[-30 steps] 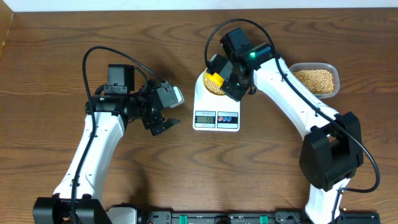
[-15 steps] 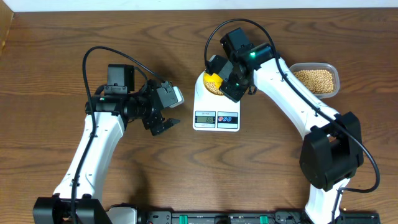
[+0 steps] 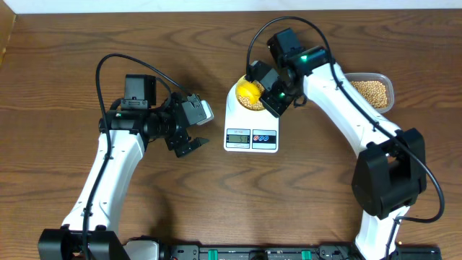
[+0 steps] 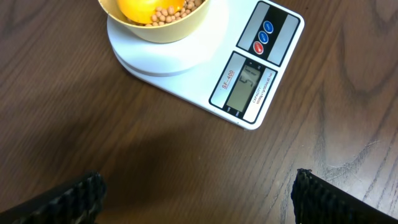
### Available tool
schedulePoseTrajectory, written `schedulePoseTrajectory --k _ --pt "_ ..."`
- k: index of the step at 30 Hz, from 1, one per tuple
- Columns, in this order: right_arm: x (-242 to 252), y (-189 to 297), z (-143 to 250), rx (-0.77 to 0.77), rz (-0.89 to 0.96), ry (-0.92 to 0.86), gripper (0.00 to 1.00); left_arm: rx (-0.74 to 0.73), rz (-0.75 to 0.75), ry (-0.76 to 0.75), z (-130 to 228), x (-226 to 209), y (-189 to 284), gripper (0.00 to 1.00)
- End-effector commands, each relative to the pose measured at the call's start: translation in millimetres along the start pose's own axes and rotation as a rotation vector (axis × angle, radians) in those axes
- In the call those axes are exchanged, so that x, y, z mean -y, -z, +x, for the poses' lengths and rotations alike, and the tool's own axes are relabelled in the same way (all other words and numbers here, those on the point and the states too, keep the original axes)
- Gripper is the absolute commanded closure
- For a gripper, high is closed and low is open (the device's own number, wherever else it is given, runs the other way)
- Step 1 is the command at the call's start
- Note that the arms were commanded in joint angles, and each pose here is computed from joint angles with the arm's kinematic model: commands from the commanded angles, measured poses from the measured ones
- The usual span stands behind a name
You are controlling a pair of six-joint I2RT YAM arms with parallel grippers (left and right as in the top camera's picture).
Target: Scoop item into bowl and weigh 50g on scale
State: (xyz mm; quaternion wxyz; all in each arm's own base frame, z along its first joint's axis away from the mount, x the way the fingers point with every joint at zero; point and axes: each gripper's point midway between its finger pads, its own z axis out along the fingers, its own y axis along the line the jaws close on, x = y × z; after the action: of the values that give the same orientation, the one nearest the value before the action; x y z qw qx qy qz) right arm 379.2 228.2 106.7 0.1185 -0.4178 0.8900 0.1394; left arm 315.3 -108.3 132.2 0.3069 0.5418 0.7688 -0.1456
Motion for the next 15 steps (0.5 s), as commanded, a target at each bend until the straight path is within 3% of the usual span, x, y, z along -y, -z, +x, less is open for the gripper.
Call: schedulePoseTrajectory --k 1,15 --pt "-6.3 1.9 -1.0 0.035 -0.096 -0.044 0.99 0.018 -0.003 0.005 -4.5 0.6 4.1 0.02" --pt "1.4 35.1 -13.8 0.154 -0.241 -0.145 0.99 0.018 -0.003 0.005 -4.5 0.6 4.1 0.02"
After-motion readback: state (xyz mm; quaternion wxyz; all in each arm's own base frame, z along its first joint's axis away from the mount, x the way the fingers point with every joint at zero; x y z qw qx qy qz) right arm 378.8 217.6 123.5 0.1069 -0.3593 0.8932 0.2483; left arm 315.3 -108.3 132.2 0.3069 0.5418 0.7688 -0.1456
